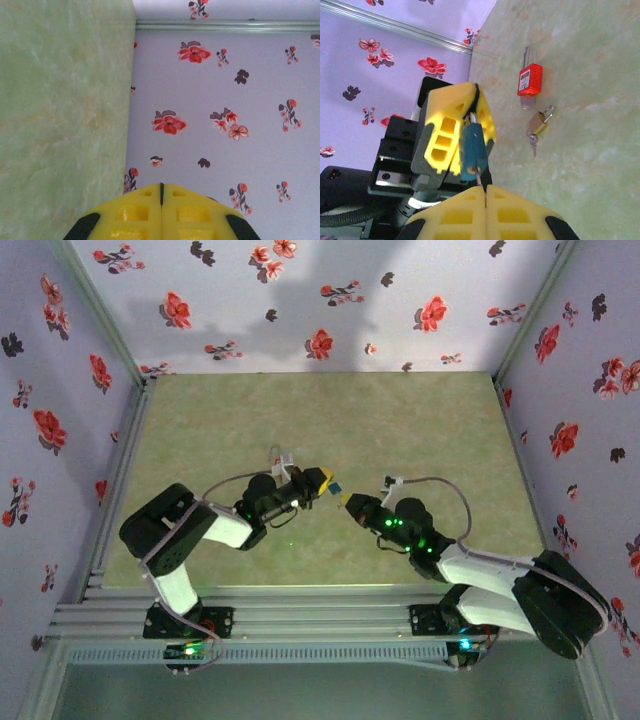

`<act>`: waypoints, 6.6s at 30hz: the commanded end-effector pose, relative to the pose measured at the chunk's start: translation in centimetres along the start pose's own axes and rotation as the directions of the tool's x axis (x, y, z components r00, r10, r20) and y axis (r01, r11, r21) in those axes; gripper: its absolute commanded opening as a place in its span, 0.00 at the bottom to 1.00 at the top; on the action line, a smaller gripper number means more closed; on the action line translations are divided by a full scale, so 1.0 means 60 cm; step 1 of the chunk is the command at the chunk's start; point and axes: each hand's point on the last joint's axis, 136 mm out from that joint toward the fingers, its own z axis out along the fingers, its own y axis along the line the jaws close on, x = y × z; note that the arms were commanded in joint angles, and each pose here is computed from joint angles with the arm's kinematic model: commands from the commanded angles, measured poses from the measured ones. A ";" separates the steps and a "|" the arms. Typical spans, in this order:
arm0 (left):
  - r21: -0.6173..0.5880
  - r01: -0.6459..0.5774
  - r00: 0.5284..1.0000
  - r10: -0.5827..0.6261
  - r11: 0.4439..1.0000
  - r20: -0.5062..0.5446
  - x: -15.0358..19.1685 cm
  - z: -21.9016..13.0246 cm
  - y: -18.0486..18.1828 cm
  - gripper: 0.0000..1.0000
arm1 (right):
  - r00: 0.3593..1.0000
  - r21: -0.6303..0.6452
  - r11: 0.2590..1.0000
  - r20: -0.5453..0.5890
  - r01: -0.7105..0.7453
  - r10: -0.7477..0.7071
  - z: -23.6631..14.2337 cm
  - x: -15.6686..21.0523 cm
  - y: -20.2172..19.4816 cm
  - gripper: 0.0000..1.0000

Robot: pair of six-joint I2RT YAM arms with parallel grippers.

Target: Lock with the key

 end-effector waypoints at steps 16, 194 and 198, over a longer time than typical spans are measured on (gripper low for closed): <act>0.008 -0.002 0.999 0.001 1.000 0.048 -0.035 0.036 0.012 0.00 | 0.989 0.142 0.981 0.030 0.136 -0.142 -0.068 -0.016 -0.011 0.00; -0.829 -0.465 0.585 0.811 0.311 -0.024 -0.176 -0.342 -0.005 1.00 | 0.980 0.665 0.740 -0.193 0.103 0.037 0.094 -0.270 -0.272 0.00; -0.829 -0.466 0.585 0.811 0.310 -0.025 -0.176 -0.342 -0.004 1.00 | 0.978 0.675 0.730 -0.206 0.110 0.043 0.095 -0.272 -0.274 0.00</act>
